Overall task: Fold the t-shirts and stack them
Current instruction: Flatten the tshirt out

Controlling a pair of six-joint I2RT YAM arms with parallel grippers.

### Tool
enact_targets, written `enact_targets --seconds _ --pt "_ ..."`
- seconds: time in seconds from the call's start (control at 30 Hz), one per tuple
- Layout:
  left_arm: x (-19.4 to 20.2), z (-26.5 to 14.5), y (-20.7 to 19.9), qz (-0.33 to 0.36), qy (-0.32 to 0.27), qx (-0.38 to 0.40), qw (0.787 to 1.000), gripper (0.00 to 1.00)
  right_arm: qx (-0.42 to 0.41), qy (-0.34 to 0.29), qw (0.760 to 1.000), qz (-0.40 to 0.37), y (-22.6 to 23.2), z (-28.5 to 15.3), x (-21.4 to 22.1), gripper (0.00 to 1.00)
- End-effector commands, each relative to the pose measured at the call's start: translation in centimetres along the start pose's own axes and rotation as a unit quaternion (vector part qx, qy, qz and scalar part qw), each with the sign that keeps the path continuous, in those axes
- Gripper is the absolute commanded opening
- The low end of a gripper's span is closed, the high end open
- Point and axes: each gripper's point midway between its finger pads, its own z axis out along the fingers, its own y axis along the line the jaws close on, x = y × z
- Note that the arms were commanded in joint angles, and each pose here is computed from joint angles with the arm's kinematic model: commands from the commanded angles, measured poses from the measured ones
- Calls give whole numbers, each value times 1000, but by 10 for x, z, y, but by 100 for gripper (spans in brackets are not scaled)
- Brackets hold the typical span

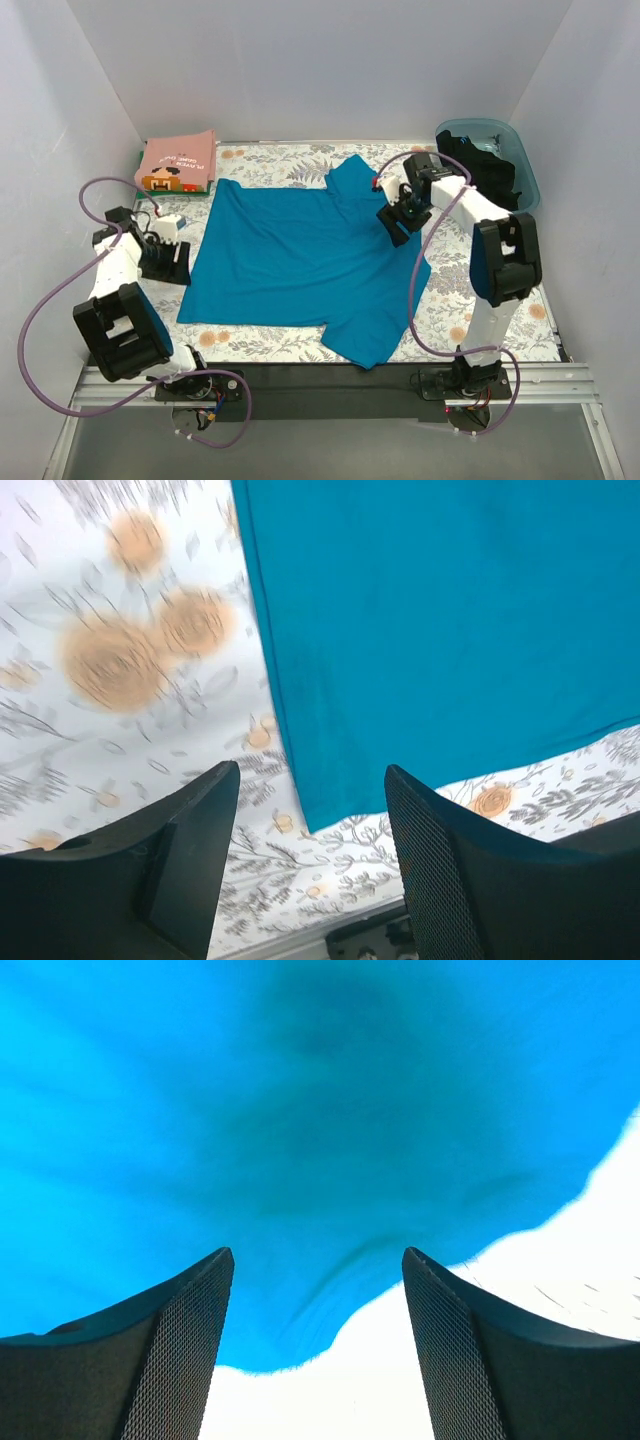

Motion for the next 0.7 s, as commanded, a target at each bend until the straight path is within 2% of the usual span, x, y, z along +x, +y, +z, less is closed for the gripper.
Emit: enact_targets --seconds 0.0,0.13,0.2,0.33,0.37,0.5,0.57,0.67 --pt "-39 -28 -21 43 -77 35 996 58 -15 -86 996 -28 22 -71 -35 75" --pt "-58 -23 -20 60 -111 25 992 57 -37 -57 997 -29 39 -70 -8 71" --pt "-72 -19 -24 39 -123 38 991 56 -48 -44 998 -21 44 -63 0 67" --pt "-85 7 -39 32 -107 65 992 47 -72 6 997 -19 59 -36 25 62" --pt "-93 14 -45 54 -114 61 990 46 -76 18 997 -16 59 -28 30 60" --pt "-86 46 -44 63 -86 25 994 41 -69 57 996 -14 54 -4 52 57" --pt "-74 59 -41 52 -59 21 997 35 -60 81 995 -20 50 7 68 56" --pt "-45 68 -33 49 -19 -4 999 34 -51 125 991 -24 49 17 96 55"
